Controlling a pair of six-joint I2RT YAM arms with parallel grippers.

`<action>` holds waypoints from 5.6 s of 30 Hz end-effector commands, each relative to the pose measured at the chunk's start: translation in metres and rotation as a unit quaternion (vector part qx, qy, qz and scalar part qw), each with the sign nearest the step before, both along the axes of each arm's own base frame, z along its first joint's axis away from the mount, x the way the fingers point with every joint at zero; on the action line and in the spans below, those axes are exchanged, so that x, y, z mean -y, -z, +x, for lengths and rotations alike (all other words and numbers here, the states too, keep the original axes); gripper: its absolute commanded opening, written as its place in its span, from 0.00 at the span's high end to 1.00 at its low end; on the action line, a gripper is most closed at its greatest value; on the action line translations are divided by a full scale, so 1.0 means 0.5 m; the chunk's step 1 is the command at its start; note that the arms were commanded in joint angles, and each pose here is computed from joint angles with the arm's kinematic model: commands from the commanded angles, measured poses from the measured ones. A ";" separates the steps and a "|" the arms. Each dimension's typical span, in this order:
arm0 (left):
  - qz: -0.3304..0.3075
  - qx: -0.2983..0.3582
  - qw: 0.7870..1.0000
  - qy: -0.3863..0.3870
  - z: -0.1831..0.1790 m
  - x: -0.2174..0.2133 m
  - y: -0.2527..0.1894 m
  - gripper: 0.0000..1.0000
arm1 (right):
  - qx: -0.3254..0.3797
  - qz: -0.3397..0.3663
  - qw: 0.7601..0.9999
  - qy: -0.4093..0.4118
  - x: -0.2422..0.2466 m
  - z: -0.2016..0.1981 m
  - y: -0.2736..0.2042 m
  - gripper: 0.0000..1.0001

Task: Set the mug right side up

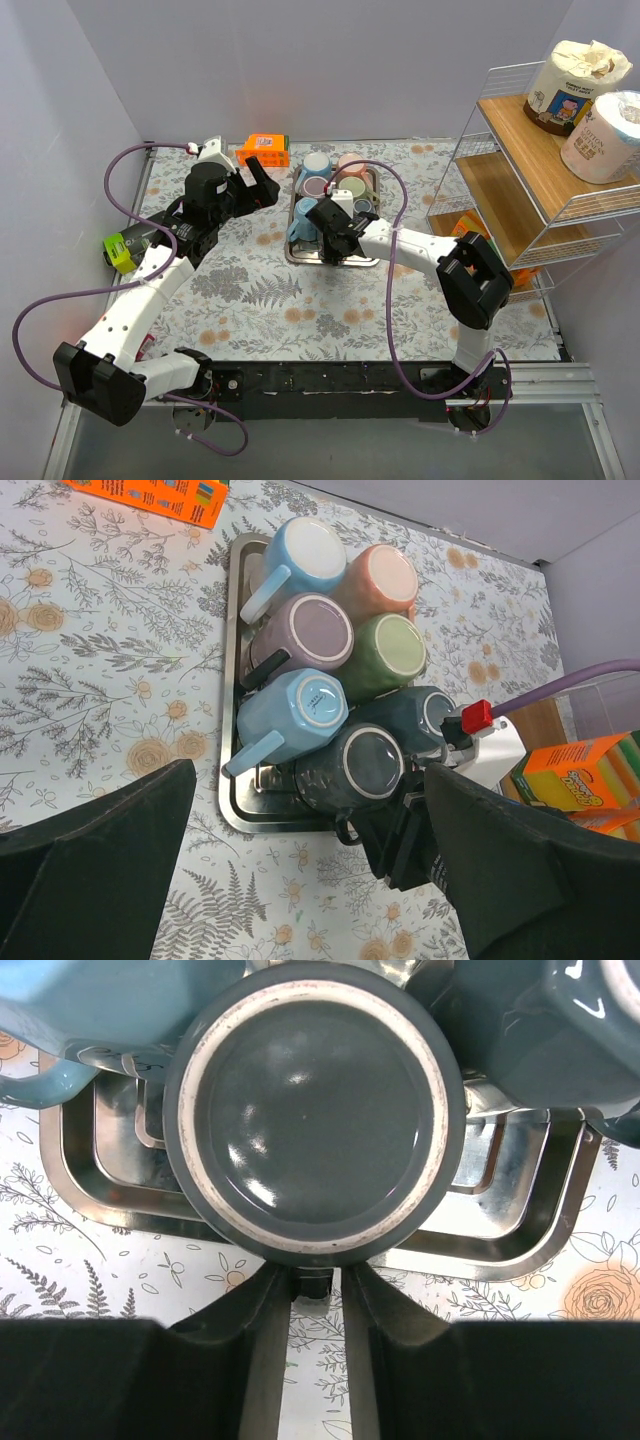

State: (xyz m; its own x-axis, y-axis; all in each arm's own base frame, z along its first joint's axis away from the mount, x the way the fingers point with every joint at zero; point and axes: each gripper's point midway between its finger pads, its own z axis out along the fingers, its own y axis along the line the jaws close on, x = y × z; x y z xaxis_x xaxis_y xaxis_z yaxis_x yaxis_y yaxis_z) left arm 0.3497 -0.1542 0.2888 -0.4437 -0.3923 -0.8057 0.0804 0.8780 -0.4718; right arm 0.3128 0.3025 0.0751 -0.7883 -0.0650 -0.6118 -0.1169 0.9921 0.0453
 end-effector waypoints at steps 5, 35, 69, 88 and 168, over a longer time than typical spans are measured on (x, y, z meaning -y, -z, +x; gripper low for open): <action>-0.010 0.018 1.000 -0.004 -0.012 -0.007 -0.039 0.02 | 0.021 -0.007 0.999 0.024 -0.001 0.027 -0.020 0.99; -0.093 0.137 0.974 0.154 -0.083 0.083 -0.197 0.02 | 0.063 0.245 0.965 -0.069 -0.042 0.010 -0.414 0.99; -0.371 0.146 0.833 0.383 -0.149 0.233 -0.312 0.21 | 0.227 0.614 0.716 -0.242 -0.021 -0.074 -0.835 0.99; -0.438 0.098 0.817 0.362 -0.136 0.233 -0.282 0.74 | 0.202 0.645 0.700 -0.230 -0.021 -0.079 -0.789 0.99; 0.169 -0.256 0.922 -0.235 0.243 -0.420 0.361 1.00 | 0.044 0.442 0.885 -0.142 -0.035 0.029 -0.488 0.34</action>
State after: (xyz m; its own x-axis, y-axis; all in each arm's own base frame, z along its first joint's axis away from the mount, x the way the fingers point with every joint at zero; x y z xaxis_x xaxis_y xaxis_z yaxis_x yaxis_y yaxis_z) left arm 0.4505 0.0455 0.0907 -0.7033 -0.3941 -0.5917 -0.4764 0.8790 -0.0193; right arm 0.3241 0.3165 0.2919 -0.7903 0.2892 -0.5401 -0.3377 0.5300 0.7779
